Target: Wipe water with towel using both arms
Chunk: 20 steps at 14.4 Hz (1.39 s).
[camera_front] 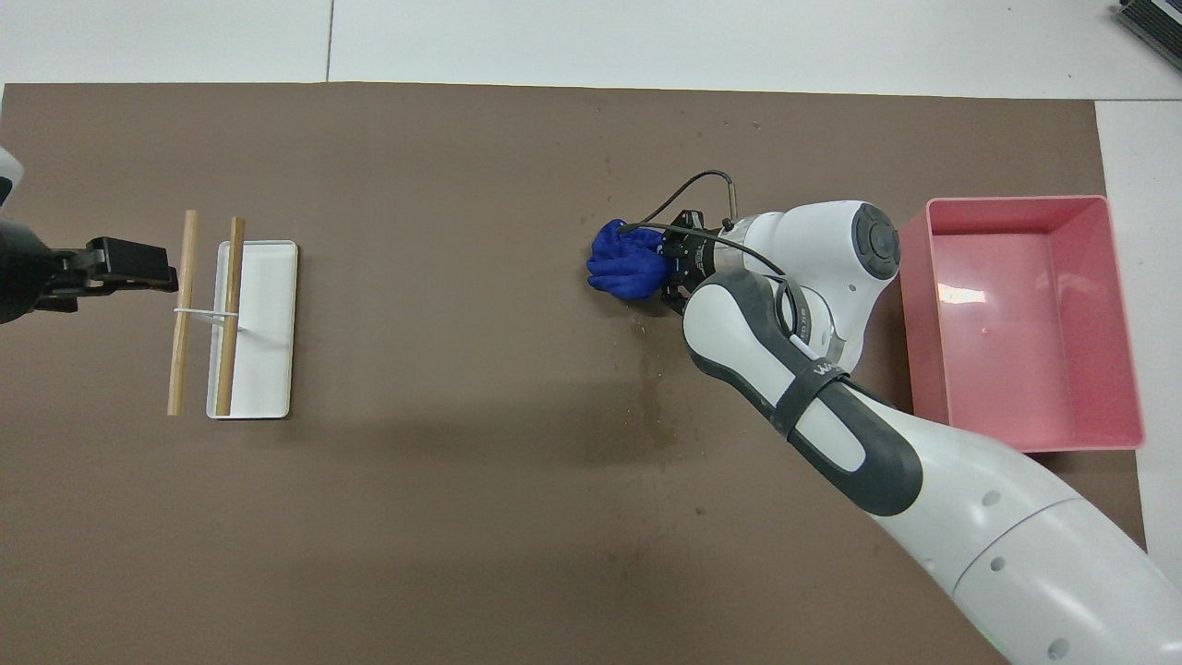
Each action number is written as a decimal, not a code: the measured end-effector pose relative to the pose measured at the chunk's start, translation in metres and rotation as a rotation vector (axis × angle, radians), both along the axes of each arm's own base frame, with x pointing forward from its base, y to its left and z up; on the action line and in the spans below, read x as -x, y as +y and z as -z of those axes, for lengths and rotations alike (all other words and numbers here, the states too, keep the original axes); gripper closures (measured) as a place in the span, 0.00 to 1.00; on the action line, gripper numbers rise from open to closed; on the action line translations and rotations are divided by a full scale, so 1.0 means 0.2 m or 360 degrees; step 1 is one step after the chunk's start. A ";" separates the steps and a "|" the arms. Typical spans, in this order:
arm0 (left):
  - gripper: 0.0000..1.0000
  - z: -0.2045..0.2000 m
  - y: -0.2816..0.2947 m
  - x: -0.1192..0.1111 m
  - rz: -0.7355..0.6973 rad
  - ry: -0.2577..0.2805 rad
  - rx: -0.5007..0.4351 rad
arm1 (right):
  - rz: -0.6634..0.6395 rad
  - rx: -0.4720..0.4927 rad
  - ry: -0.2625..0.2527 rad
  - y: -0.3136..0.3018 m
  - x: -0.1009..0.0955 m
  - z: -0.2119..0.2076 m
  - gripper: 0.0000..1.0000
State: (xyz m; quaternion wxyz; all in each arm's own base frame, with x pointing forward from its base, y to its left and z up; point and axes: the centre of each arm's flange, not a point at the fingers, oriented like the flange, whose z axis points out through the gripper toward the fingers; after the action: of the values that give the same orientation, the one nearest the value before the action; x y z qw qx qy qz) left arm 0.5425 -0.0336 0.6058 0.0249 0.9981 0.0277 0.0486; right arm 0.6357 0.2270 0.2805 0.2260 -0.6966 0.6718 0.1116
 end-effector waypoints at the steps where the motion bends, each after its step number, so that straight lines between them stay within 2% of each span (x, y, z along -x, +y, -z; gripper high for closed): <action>1: 0.00 -0.01 0.01 0.00 0.0069 0.0005 -0.0023 | -0.0006 0.0010 0.0012 0.00 0.04 0.00 0.78; 4: 0.00 0.00 0.01 0.01 0.0161 0.0042 -0.0055 | -0.0056 0.0048 0.0046 0.00 0.19 -0.01 0.78; 8: 0.00 0.07 0.03 0.01 0.0328 0.0145 -0.0132 | -0.0158 0.0105 0.0093 0.05 0.45 -0.02 0.78; 11: 0.00 0.08 0.06 0.01 0.0336 0.0158 -0.0135 | -0.0224 0.0136 0.0121 0.10 0.61 -0.02 0.78; 17: 0.00 0.08 0.10 0.01 0.0316 0.0159 -0.0134 | -0.0379 0.0173 0.0170 0.24 0.86 -0.02 0.78; 20: 0.00 0.08 0.07 0.01 0.0331 0.0155 -0.0136 | -0.0450 0.0177 0.0265 0.26 0.96 -0.02 0.78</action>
State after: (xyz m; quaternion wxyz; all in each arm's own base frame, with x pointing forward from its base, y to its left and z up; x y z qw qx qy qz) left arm 0.5403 -0.0192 0.5908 -0.0140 0.9969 -0.0770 -0.0017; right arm 0.4445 0.2785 0.2853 0.1126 -0.7840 0.5885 0.1622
